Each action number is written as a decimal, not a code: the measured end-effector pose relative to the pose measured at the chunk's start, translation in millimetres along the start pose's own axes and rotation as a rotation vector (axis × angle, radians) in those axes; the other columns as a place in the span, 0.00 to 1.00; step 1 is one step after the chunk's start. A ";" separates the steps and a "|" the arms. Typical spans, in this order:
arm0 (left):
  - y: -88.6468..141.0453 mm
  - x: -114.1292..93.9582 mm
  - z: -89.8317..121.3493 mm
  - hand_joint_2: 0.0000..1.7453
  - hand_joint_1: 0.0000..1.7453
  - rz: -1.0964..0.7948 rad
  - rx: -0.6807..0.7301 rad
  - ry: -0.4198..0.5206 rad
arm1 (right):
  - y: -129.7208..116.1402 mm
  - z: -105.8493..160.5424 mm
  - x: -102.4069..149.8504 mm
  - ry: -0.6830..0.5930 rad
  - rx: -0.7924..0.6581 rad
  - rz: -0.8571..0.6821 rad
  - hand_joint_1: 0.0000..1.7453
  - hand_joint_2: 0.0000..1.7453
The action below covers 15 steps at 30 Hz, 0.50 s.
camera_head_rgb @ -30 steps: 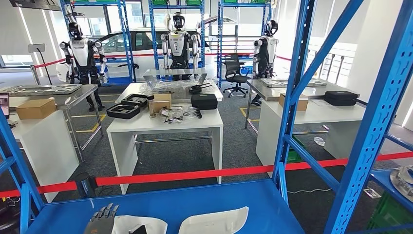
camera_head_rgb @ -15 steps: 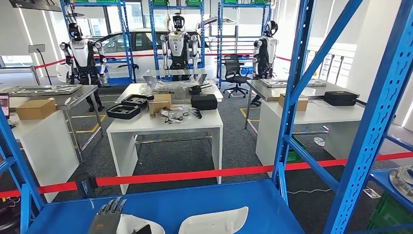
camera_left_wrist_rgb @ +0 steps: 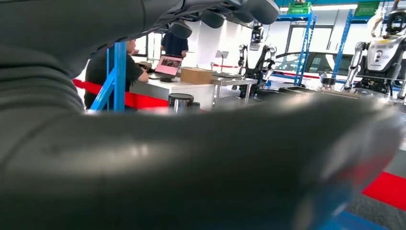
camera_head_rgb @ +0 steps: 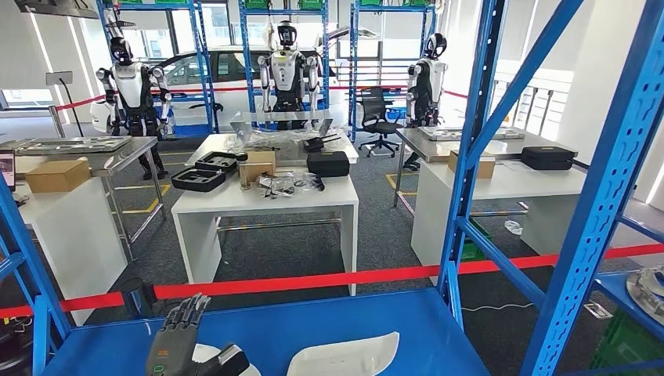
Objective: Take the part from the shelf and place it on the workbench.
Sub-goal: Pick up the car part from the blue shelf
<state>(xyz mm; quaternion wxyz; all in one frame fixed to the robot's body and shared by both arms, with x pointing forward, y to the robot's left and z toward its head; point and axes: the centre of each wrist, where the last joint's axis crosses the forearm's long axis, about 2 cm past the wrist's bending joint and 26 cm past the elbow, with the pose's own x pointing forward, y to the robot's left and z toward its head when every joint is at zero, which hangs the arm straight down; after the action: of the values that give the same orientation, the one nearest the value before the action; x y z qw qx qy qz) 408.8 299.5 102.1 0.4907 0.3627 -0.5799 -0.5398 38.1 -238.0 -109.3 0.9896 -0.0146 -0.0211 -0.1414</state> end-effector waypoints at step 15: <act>-3.2 3.2 0.8 0.00 0.00 0.034 -0.002 -0.004 | -0.1 0.0 -0.2 0.001 -0.001 0.005 0.00 1.00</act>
<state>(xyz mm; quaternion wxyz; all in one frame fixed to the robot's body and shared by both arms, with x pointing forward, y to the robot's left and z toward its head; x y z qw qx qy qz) 406.9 296.2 99.7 0.4991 0.3509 -0.5866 -0.5327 37.9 -238.1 -109.3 0.9900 -0.0152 -0.0206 -0.1389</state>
